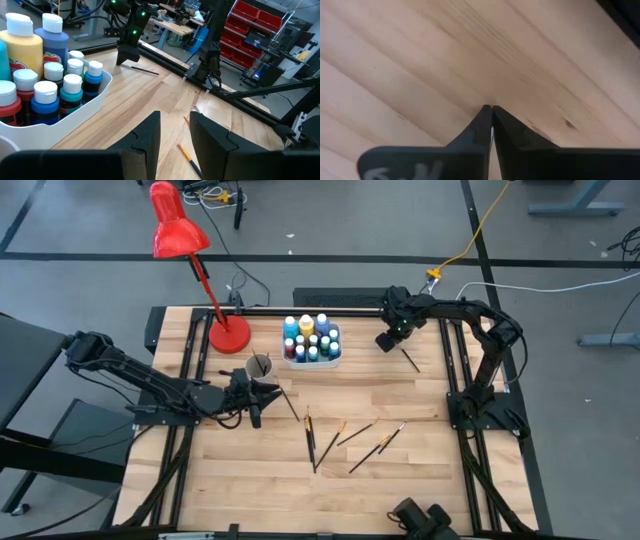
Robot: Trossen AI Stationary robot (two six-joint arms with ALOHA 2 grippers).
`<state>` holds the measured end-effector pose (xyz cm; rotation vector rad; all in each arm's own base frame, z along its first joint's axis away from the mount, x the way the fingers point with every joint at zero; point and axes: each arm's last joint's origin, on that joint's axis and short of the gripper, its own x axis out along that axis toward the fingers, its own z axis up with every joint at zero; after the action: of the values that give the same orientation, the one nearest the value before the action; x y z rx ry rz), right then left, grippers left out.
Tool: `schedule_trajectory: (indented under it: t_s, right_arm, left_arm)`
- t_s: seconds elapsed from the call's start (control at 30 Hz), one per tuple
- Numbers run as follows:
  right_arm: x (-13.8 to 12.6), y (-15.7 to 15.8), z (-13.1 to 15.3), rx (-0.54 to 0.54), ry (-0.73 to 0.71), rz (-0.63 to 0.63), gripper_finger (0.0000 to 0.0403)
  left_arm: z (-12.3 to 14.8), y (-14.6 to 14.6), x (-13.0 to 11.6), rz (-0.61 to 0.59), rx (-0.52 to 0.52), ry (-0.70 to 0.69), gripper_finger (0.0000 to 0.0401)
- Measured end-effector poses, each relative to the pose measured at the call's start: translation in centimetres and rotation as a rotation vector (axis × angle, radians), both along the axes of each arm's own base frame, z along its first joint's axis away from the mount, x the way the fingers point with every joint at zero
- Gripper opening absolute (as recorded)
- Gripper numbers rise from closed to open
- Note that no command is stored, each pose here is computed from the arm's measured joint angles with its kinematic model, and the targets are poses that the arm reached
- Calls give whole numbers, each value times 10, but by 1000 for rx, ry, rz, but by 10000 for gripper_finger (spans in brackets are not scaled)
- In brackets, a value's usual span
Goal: Pick & Place Paint Supplies
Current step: Put the black paint brush into the white cup
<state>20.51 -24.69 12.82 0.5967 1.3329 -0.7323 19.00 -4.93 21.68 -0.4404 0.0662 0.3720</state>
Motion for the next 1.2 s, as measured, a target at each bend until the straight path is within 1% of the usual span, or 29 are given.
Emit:
schedule_trajectory:
  t_s: [0.07, 0.17, 0.23, 0.37, 0.43, 0.5, 0.67, 0.73, 0.83, 0.93, 1.07, 1.2]
  right_arm:
    - [-1, 1, 2, -1, -2, 2, 7]
    - [-1, 3, 9, -11, -32, 7, 4]
    - [-1, 9, 15, 30, -71, 20, 2]
    - [6, 19, 43, 53, -243, 80, 1]
    - [9, 28, 52, 54, -275, 122, 1]
    - [15, 39, 66, 17, -312, 172, 1]
    - [31, 76, 101, -46, -420, 331, 1]
    - [38, 94, 117, -68, -514, 417, 1]
    - [49, 122, 142, -106, -674, 559, 0]
    - [60, 150, 165, -157, -855, 712, 0]
    - [76, 185, 185, -220, -1040, 887, 0]
    - [91, 209, 191, -308, -1143, 988, 0]
  left_arm:
    - [0, 0, 0, 0, 0, 0, 114]
    - [0, 0, 0, 0, 0, 0, 114]
    - [0, 0, 0, 0, 0, 0, 114]
    - [0, 0, 0, 0, 0, -1, 114]
    - [0, 0, 0, 0, 0, -1, 114]
    - [0, 0, 0, 1, -1, -3, 114]
    - [0, 0, 0, -1, 8, 1, 114]
    - [1, 0, 0, 16, 28, 2, 114]
    - [2, 2, -1, 73, 57, 2, 114]
    - [2, 2, -1, 80, 60, -3, 114]
    - [3, 2, 0, 71, 55, -12, 114]
    - [7, 2, 0, 78, 27, -58, 114]
